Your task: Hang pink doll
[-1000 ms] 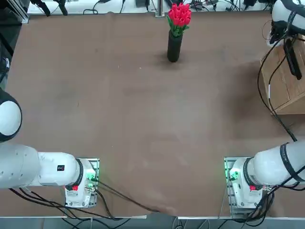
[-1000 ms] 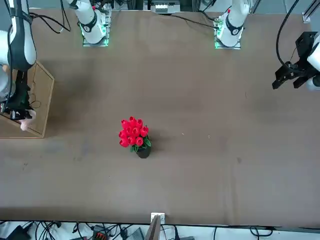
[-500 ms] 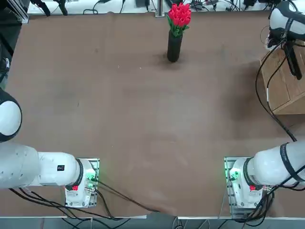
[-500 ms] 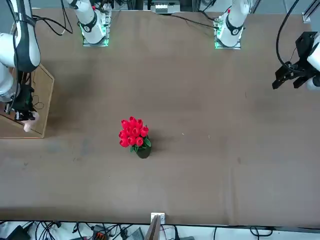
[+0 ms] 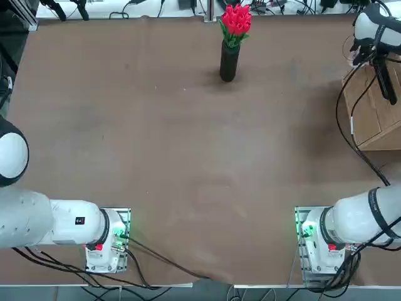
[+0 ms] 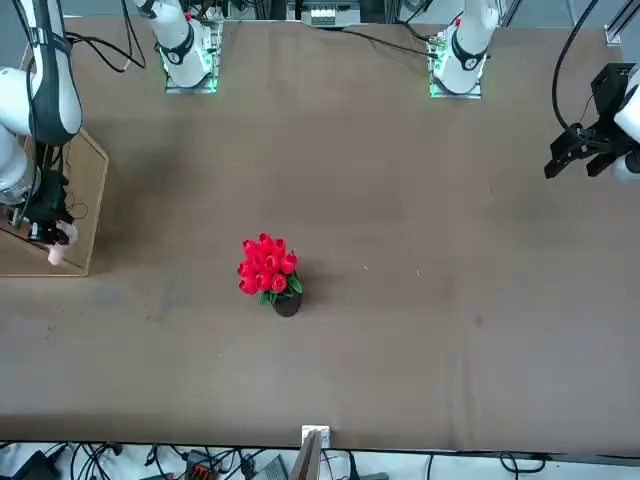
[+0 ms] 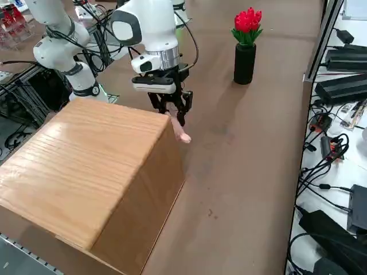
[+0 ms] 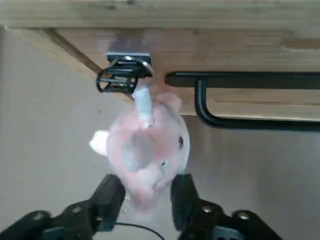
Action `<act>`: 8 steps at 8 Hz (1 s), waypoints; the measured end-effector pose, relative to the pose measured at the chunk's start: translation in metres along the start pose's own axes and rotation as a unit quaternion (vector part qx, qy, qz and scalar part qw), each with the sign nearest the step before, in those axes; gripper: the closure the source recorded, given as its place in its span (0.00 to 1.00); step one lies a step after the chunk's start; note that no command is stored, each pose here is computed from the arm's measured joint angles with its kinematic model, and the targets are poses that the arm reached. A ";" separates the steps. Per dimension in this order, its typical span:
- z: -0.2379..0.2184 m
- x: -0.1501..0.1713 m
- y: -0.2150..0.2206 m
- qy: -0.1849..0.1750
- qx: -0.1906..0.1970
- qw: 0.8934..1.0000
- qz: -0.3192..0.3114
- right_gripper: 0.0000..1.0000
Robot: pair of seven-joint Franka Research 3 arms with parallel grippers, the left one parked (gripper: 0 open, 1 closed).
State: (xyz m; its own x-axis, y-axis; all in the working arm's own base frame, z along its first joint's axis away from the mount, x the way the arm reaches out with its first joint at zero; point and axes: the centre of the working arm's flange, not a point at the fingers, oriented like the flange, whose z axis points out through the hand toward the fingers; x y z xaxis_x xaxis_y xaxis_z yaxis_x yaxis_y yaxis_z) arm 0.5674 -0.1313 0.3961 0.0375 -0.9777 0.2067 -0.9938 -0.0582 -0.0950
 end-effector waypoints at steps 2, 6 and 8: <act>-0.007 -0.005 -0.003 0.000 0.008 1.000 -0.008 0.01; -0.082 -0.072 -0.007 -0.038 -0.038 0.978 -0.203 0.00; -0.122 -0.095 -0.010 -0.084 -0.043 0.938 -0.333 0.00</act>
State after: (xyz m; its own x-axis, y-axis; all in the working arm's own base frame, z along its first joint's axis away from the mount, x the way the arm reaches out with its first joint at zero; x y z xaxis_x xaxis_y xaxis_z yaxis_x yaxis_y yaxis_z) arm 0.5605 -0.0133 0.4965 0.6626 -0.7481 0.0350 -0.7480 -0.6587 0.0813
